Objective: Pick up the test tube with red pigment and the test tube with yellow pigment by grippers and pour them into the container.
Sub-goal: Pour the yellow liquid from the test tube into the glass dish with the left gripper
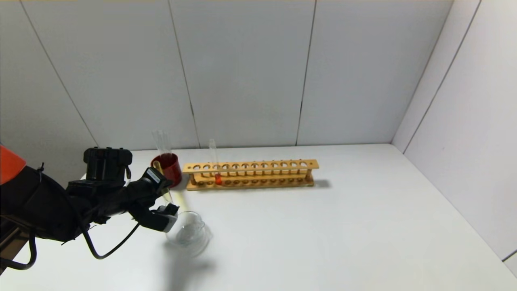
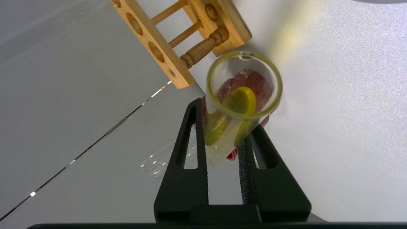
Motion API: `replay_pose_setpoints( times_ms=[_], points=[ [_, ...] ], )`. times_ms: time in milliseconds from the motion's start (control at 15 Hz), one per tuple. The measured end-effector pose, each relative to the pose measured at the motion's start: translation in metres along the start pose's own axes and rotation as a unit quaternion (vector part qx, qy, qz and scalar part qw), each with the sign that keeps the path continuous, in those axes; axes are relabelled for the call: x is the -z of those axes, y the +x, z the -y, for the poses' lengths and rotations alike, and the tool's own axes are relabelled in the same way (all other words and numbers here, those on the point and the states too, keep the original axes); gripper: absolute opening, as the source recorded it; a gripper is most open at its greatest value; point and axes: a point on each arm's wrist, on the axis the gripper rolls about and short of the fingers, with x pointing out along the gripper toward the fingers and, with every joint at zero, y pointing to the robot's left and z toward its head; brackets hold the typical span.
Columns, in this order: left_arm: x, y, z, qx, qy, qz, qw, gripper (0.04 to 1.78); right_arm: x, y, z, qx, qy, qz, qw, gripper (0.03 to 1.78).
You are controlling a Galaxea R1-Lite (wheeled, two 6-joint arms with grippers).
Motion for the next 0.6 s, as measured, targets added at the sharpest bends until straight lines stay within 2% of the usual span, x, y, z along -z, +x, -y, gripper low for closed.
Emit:
replay_pose_setpoints(
  times_ms=[600],
  points=[
    [-0.0092,0.011,0.0032,0.017,0.016,0.005,1.0,0.32,0.0,0.0,0.0,0.0,0.0,0.0,1.0,1.75]
  ],
)
